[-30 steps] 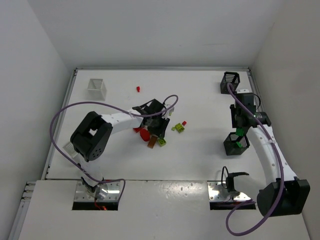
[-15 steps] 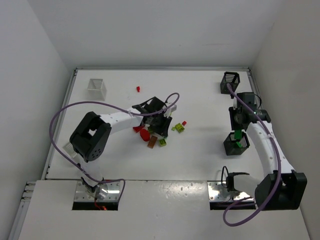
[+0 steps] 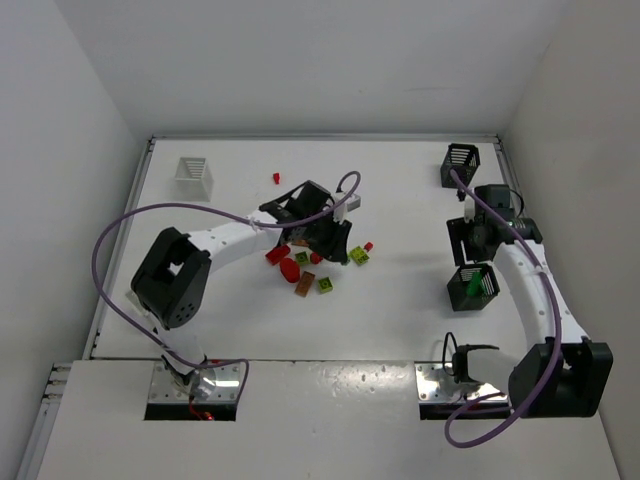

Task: Sort the legos into containers by color

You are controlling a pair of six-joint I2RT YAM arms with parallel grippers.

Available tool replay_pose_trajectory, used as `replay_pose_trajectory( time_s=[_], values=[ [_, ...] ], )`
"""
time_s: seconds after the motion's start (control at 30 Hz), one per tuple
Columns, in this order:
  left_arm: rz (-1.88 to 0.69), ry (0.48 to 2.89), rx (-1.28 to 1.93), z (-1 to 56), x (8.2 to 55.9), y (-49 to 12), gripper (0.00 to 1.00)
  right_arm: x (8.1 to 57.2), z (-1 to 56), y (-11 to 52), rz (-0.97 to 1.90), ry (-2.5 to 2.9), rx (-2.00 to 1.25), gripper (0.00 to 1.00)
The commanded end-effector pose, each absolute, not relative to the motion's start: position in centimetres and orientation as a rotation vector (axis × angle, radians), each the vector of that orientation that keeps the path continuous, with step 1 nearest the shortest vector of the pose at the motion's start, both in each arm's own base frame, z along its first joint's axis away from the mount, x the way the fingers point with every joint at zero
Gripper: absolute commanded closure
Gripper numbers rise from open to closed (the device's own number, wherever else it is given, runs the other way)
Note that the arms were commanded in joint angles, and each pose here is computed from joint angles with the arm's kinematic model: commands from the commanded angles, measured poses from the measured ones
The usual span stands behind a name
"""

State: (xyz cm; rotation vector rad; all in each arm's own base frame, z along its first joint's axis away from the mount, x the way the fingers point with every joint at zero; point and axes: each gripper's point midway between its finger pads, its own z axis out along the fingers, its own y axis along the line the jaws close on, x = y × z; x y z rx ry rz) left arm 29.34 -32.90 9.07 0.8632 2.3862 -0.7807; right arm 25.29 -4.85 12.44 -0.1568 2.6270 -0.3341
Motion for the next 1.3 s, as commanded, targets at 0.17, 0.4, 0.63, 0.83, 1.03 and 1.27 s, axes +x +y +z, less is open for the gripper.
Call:
replay_pose_trajectory(
  time_s=[0.17,0.4,0.63,0.83,1.03,1.27],
  values=[
    [-1.198,2.046,0.874,19.0,28.9,-38.9,0.85,28.0,18.8,-4.7,-0.266,2.458,-0.12,0.19],
    [-1.62,1.931,0.865,22.6,26.2,-46.4,0.85,33.1,32.6,-3.4,-0.104,2.107,0.016,0.19],
    [-1.73,1.784,0.875,24.7,25.2,-53.7,0.85,35.0,40.3,-2.2,0.007,1.965,0.049,0.19],
    [-1.811,1.721,0.879,25.5,22.7,-59.6,0.82,35.2,41.1,-1.1,0.085,1.959,0.038,0.19],
    [-1.772,1.73,0.874,24.7,21.4,-62.6,0.81,35.1,40.5,-0.5,0.126,1.978,0.047,0.19],
    [-1.7,1.772,0.869,22.1,22.2,-63.7,0.8,34.7,40.3,0.1,0.157,1.986,0.029,0.19]
  ],
)
